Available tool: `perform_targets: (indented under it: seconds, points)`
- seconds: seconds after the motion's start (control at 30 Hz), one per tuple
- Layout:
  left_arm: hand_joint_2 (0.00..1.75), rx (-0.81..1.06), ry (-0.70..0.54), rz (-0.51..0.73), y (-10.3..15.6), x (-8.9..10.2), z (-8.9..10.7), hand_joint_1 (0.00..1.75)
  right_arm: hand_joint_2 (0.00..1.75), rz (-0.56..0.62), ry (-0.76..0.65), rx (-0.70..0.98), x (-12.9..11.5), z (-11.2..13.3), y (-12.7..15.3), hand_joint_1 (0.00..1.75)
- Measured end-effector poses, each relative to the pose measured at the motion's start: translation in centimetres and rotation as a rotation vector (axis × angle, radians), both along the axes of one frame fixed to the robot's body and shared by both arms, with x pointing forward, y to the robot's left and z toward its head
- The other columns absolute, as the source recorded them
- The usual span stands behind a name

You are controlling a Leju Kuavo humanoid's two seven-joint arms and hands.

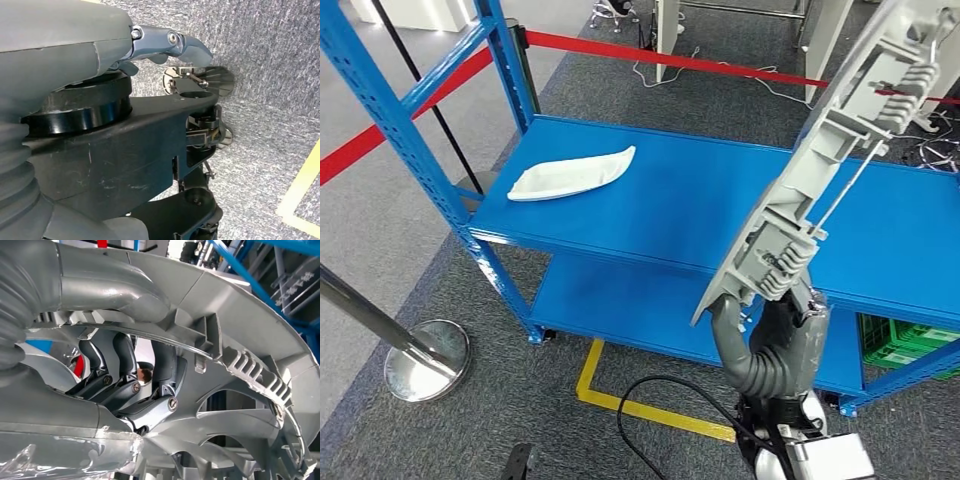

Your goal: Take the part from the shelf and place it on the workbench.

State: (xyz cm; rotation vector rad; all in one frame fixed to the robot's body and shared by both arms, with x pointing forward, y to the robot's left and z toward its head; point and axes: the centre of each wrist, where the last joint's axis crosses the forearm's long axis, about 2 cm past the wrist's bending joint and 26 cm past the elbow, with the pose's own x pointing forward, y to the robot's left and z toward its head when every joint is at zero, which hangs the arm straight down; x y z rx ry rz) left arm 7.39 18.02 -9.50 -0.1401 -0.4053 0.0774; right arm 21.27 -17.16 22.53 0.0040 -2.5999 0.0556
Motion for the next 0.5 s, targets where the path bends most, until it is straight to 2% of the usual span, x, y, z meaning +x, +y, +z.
perform_targets:
  seconds: [0.23, 0.5]
  points:
    - [1.75, 0.006, -0.004, 0.006, 0.2, 0.08, -0.03, 0.0, 1.75, -0.02, 0.016, 0.001, -0.3, -0.22, -0.05, 1.75]
    - [1.75, 0.008, -0.003, 0.018, 0.16, 0.05, -0.02, 0.0, 1.75, -0.169, -0.008, -0.009, -0.86, -0.55, 0.02, 1.75]
